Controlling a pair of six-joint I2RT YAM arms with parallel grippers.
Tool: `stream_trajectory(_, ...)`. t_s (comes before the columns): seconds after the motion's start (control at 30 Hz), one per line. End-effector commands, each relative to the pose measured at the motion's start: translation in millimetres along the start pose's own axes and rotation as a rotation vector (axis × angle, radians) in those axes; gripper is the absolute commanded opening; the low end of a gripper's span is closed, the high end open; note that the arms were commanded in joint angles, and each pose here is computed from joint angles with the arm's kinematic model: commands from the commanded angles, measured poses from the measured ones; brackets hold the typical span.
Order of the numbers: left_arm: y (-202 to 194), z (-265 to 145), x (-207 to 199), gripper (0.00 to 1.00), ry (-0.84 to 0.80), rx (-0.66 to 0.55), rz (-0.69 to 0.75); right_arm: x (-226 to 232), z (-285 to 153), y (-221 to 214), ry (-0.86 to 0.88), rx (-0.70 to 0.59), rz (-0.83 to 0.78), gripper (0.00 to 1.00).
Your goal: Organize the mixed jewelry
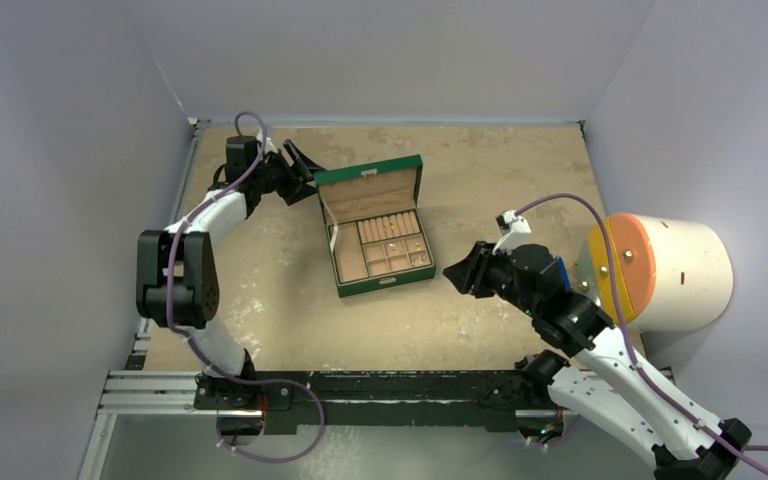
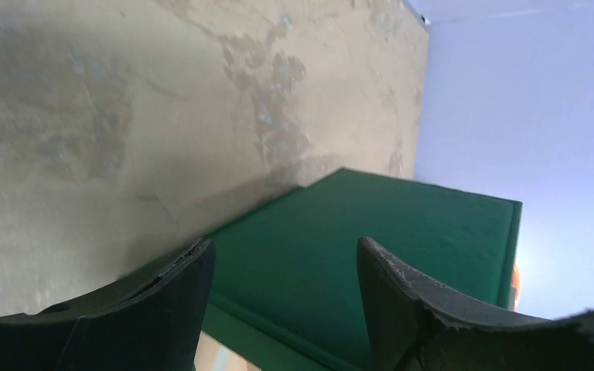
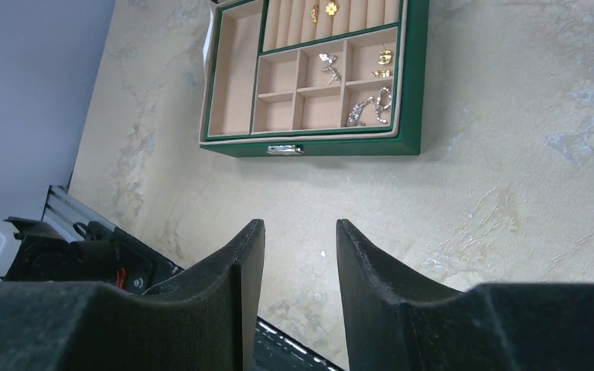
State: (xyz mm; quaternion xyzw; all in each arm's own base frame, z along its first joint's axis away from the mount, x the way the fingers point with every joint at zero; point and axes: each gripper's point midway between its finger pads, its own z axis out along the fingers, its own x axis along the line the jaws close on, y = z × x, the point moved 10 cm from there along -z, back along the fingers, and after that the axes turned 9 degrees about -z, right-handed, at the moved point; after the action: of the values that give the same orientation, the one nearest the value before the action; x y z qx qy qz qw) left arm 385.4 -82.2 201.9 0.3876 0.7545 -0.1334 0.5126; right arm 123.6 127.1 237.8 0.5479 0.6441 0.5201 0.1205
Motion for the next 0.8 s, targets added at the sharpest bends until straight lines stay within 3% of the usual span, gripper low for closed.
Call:
stream_trajectory(0.0,-19,-35,-25,0.66,-0.060,0.031,0.130,-1,0,5,-0.036,-0.030,-0.006,0.43)
stream_trajectory(0.47,-78,-99,-25,0.66,0.001,0.017,0.264,2,11,18,-0.097,-0.031,-0.009,0.43)
stream_trajectory(0.77,-104,-114,-38,0.63,-0.028,0.019,0.334,8,21,35,-0.104,-0.057,-0.034,0.40)
